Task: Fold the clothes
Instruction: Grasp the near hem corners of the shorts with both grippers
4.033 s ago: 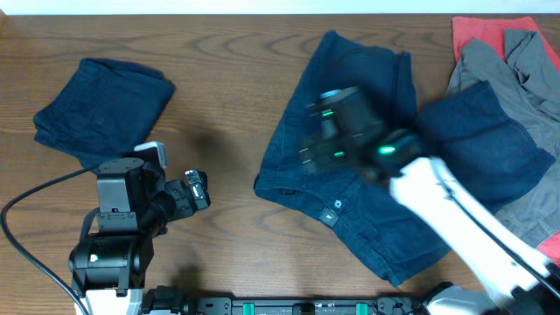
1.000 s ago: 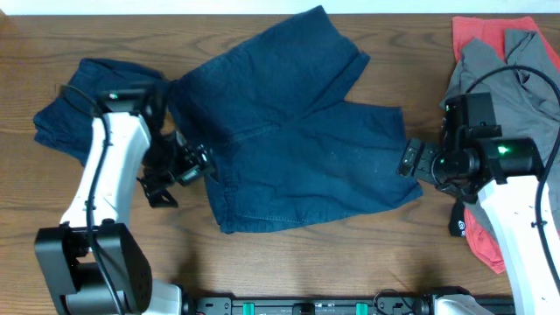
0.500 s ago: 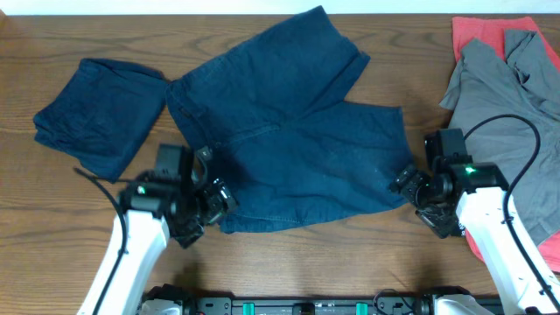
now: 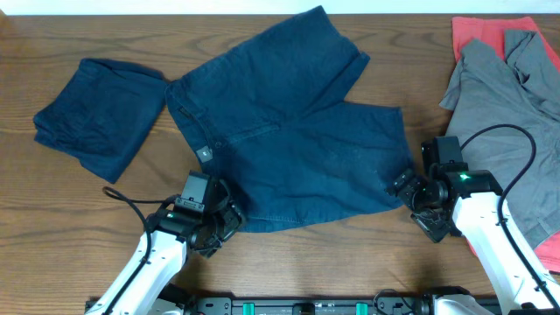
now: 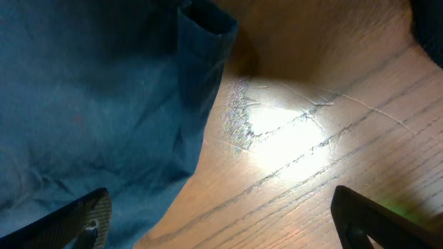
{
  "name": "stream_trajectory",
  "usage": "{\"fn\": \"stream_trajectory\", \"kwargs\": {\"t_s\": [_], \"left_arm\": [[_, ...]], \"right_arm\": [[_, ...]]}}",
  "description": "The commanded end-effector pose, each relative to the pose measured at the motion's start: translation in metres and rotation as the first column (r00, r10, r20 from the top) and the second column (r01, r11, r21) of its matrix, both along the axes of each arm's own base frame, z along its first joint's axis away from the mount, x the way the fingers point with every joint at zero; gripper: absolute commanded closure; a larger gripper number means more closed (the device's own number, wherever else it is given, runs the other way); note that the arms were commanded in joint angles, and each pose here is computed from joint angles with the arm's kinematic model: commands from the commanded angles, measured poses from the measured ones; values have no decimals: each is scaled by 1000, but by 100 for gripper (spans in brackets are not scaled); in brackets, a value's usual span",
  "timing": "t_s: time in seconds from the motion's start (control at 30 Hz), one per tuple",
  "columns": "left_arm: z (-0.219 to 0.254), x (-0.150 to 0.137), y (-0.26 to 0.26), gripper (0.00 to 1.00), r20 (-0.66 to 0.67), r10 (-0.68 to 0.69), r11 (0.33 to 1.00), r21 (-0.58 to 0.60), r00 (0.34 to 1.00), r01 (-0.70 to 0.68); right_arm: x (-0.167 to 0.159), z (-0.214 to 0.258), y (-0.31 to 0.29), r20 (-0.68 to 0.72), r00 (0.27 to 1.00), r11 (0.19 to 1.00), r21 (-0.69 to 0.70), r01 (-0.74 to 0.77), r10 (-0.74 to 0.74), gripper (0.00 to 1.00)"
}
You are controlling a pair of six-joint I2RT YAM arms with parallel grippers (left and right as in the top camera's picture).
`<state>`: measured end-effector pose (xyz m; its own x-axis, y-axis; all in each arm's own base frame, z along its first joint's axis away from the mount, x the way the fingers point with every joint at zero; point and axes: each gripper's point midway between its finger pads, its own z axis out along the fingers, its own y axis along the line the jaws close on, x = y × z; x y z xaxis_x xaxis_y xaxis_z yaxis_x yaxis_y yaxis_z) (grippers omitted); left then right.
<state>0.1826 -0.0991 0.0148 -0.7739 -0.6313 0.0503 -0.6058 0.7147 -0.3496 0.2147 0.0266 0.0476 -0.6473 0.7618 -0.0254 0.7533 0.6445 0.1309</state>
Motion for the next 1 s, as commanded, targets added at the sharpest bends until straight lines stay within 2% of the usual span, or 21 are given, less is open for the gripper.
{"fn": "stream_trajectory", "kwargs": {"t_s": [0.0,0.1,0.23,0.3,0.33,0.5,0.73,0.97], "left_arm": [[-3,3,10,48,4,63,997,52,998,-63],[-4,5,14,68,2,122,991,62,993,-122],[-6,6,15,72,-2,129,989,70,992,-129],[-9,4,16,89,-15,129,989,76,991,-128],[-9,3,15,93,-22,128,989,73,992,-126],[-9,-4,8,94,-58,114,993,36,992,-112],[-11,-12,10,94,-91,109,993,50,990,-105],[-14,-24,15,94,-134,92,993,79,987,-82]], "right_arm": [[-1,-1,-4,-2,999,999,3,39,-39,1],[-1,-1,-4,-5,999,999,3,40,-40,1],[-2,-1,-4,-6,999,999,3,40,-40,1],[-2,-1,-5,-8,999,999,3,41,-41,1],[-3,-1,-5,-11,999,999,3,48,-48,1],[-5,-1,-5,-22,995,995,7,98,-98,1],[-7,-12,-9,-15,988,988,-13,153,-153,1],[-13,-26,-15,-13,976,975,-37,218,-219,7]]}}
